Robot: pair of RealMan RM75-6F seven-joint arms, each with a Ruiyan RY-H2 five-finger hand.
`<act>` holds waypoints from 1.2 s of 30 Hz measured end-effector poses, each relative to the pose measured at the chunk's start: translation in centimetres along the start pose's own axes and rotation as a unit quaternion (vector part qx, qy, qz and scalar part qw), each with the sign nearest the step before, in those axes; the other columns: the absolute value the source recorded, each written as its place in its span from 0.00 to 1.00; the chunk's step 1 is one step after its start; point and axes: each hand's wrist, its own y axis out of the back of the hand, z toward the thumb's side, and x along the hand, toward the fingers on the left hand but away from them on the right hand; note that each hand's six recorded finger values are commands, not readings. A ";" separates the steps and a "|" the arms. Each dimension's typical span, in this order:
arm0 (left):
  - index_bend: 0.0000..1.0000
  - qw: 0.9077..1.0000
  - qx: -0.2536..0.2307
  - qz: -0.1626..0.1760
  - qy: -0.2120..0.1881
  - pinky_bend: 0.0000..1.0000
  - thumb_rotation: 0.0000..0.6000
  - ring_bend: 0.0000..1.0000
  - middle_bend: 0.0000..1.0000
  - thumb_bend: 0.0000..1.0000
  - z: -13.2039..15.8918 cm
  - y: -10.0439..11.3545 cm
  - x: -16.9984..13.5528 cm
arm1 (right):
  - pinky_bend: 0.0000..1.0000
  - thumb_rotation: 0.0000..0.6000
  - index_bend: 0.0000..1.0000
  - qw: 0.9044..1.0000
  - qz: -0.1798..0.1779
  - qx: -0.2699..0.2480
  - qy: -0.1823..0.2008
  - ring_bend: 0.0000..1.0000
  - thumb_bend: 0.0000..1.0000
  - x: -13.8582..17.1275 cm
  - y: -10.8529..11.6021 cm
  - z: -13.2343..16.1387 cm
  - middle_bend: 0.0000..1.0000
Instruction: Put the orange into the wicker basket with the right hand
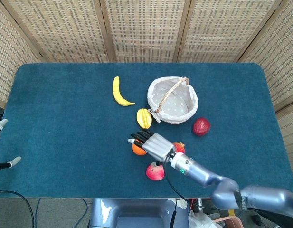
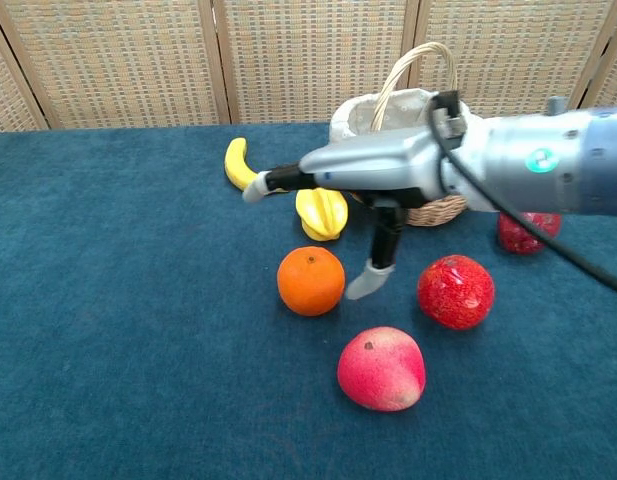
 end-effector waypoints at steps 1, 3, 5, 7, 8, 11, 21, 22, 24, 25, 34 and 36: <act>0.00 1.000 -0.002 -0.001 0.002 0.00 1.00 0.00 0.00 0.02 -0.1 0.0 0.0 | 0.02 1.00 0.03 1.000 0.003 -0.001 0.000 0.00 0.00 -1.2 0.0 0.6 0.00; 0.00 1.000 -0.005 -0.002 0.004 0.00 1.00 0.00 0.00 0.02 -0.3 0.0 0.1 | 0.02 1.00 0.03 1.000 0.009 0.000 -0.003 0.00 0.00 -2.8 -0.2 1.3 0.00; 0.00 1.000 -0.008 -0.002 0.008 0.00 1.00 0.00 0.00 0.02 -0.6 0.1 0.2 | 0.04 1.00 0.04 1.000 0.017 0.003 -0.010 0.00 0.00 -4.3 -0.5 1.9 0.00; 0.00 1.000 -0.010 -0.005 0.011 0.00 1.00 0.00 0.00 0.02 -0.8 0.1 0.3 | 0.09 1.00 0.06 1.000 0.025 0.004 -0.019 0.00 0.00 -5.4 -0.8 2.2 0.03; 0.00 1.000 -0.010 -0.006 0.011 0.00 1.00 0.00 0.00 0.02 -0.8 0.1 0.3 | 0.10 1.00 0.07 0.999 0.027 0.003 -0.024 0.00 0.00 -5.9 -0.9 2.3 0.03; 0.00 1.000 -0.010 -0.012 0.011 0.00 1.00 0.00 0.00 0.02 -1.0 -0.1 0.4 | 0.12 1.00 0.10 0.998 0.038 0.003 -0.041 0.00 0.00 -7.2 -1.5 2.3 0.06; 0.00 1.000 -0.009 -0.022 0.018 0.00 1.00 0.00 0.00 0.02 -1.4 -0.3 1.0 | 0.29 1.00 0.30 0.989 0.096 0.065 -0.088 0.10 0.04 -8.4 -4.0 0.8 0.24; 0.00 1.000 -0.008 -0.023 0.019 0.00 1.00 0.00 0.00 0.02 -1.4 -0.4 1.0 | 0.35 1.00 0.33 0.988 0.102 0.076 -0.092 0.15 0.08 -8.4 -4.2 0.6 0.28; 0.00 0.999 -0.009 -0.024 0.019 0.00 1.00 0.00 0.00 0.02 -1.3 -0.4 1.1 | 0.46 1.00 0.39 0.986 0.108 0.081 -0.098 0.23 0.16 -8.5 -4.4 0.5 0.35; 0.00 0.999 -0.009 -0.023 0.020 0.00 1.00 0.00 0.00 0.03 -1.3 -0.4 1.1 | 0.52 1.00 0.42 0.985 0.111 0.083 -0.101 0.28 0.21 -8.5 -4.5 0.4 0.38; 0.00 0.999 -0.007 -0.029 0.017 0.00 1.00 0.00 0.00 0.02 -1.1 -0.7 1.2 | 0.61 1.00 0.47 0.992 0.055 0.081 -0.079 0.34 0.34 -7.9 -2.1 1.1 0.43; 0.00 0.999 -0.007 -0.030 0.016 0.00 1.00 0.00 0.00 0.02 -1.1 -0.7 1.2 | 0.61 1.00 0.47 0.995 0.028 0.073 -0.067 0.34 0.34 -7.1 -0.7 1.3 0.43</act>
